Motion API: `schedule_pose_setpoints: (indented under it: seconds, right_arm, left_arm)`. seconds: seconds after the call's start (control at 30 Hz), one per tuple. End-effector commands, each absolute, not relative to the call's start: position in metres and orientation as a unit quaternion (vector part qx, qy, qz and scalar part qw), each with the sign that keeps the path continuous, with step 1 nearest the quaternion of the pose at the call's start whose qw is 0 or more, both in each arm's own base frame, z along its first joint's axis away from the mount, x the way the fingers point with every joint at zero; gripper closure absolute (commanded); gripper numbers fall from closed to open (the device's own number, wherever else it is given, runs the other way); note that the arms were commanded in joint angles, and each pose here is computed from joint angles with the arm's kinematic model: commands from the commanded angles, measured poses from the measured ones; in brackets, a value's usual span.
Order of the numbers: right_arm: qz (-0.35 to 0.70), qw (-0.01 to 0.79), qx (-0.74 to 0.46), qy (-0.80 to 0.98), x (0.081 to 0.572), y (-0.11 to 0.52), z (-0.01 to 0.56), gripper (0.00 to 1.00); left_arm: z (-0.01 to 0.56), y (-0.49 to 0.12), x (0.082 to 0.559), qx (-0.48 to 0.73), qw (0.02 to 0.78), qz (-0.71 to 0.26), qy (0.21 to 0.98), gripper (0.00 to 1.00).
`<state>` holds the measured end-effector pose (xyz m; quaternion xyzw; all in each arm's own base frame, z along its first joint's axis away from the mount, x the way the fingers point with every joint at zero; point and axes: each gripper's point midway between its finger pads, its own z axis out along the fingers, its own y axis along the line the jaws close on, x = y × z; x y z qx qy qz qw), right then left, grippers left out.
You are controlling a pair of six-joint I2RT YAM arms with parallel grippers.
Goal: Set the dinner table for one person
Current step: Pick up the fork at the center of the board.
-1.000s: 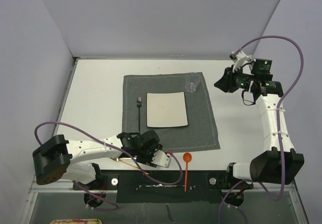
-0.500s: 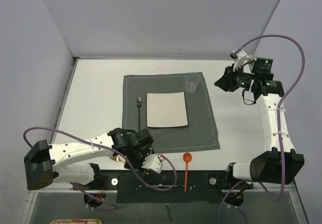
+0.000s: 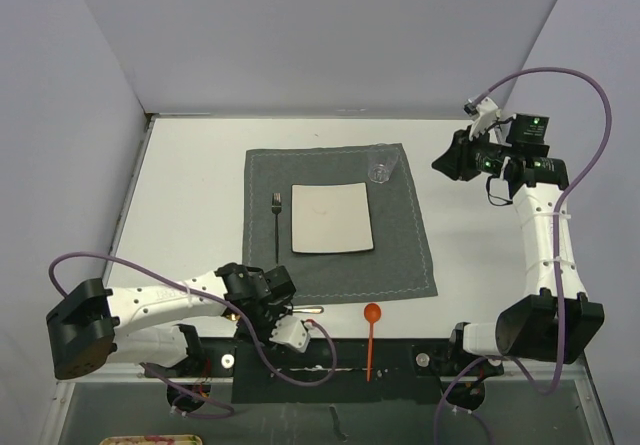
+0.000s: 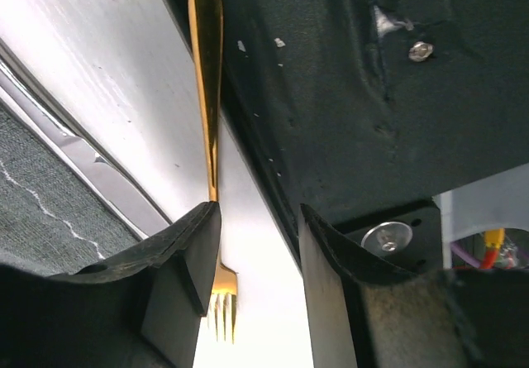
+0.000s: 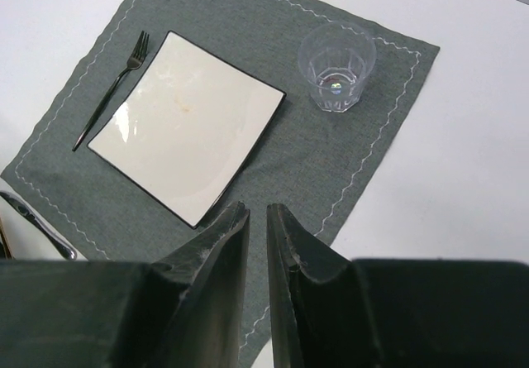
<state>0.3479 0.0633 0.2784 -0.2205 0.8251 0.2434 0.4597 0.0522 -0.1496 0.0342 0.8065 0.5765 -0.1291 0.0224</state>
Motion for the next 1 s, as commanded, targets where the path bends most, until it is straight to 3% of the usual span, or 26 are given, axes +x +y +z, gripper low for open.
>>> schedule_pose_setpoints:
  seconds: [0.0,0.43,0.97]
  right_arm:
    - [0.245,0.48,-0.232,0.81,0.354,0.063,0.299,0.83]
    - [0.256,0.479,-0.227,0.808,0.356,0.065,0.3,0.83]
    - [0.256,0.48,-0.228,0.808,0.356,0.065,0.301,0.83]
  left_arm:
    - [0.029,-0.169,0.069,0.814,0.064,-0.137,0.56,0.59]
    - [0.016,-0.167,0.083,0.811,0.065,-0.134,0.565,0.6]
    - [0.011,-0.162,0.08,0.827,0.003,-0.136,0.546,0.6]
